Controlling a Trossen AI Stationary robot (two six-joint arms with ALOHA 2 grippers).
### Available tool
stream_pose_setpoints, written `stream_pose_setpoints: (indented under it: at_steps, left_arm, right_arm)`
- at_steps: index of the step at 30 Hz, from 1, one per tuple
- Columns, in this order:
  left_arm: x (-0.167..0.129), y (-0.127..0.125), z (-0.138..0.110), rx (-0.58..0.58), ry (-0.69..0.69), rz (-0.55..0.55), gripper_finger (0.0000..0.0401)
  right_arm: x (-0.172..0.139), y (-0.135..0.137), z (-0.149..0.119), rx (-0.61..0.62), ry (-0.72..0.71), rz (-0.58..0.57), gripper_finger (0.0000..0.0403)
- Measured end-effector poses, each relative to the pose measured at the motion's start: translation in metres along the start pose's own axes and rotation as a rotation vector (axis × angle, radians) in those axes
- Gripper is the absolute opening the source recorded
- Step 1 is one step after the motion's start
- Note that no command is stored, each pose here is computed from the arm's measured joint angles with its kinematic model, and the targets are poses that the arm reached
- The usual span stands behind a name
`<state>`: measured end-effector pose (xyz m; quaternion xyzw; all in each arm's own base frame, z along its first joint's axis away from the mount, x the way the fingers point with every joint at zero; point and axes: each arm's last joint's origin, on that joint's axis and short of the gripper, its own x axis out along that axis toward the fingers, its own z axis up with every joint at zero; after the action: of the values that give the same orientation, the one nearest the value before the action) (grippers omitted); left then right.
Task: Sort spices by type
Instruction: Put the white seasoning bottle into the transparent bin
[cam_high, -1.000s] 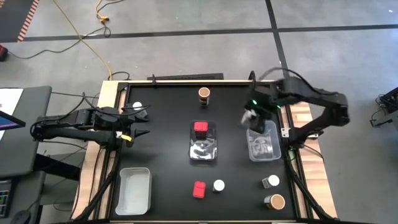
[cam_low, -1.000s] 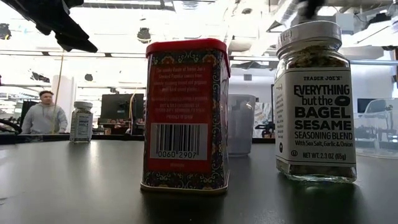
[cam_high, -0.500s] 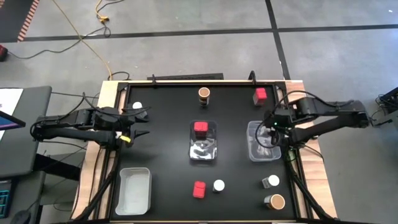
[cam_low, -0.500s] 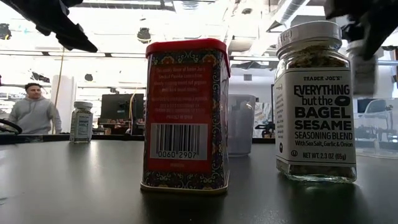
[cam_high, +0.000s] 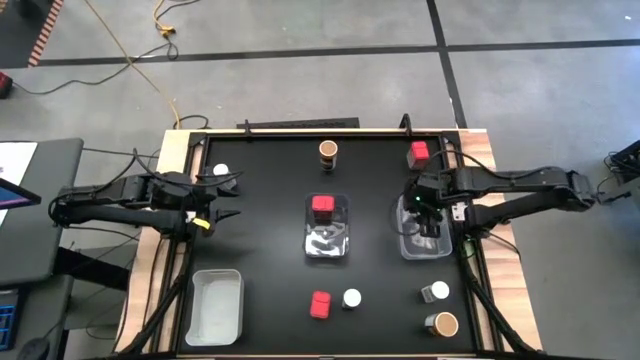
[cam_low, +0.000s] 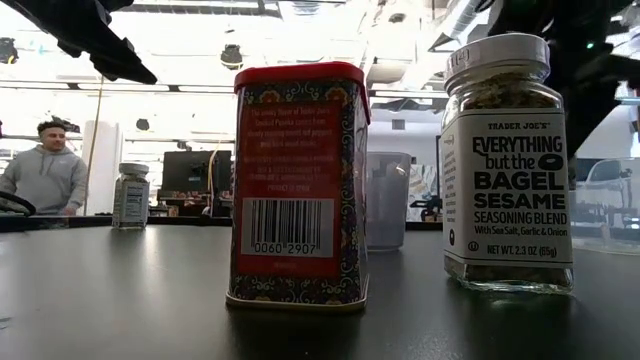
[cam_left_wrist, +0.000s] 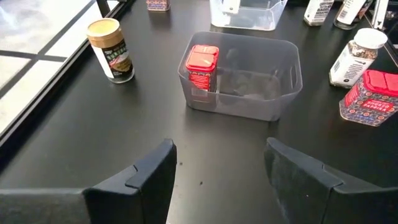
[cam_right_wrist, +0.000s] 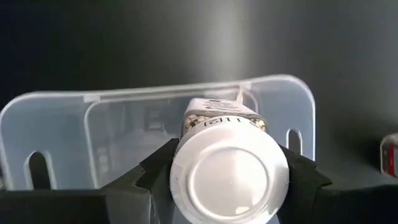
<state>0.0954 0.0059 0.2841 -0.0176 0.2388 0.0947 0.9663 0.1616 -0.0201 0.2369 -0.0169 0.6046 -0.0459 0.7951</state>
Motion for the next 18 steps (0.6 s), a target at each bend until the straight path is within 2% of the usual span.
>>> stream_pose_setpoints:
  at_steps: [7, 18]
  left_arm:
    - [0.0, 0.0, 0.0, -0.011, 0.0, 0.0, 0.0231]
    - [0.0, 0.0, 0.0, 0.0, 0.0, -0.001, 0.0231]
  right_arm:
    - [0.008, -0.014, -0.003, 0.047, 0.005, 0.014, 0.0222]
    - [0.011, -0.029, -0.01, -0.036, 0.044, 0.054, 0.0222]
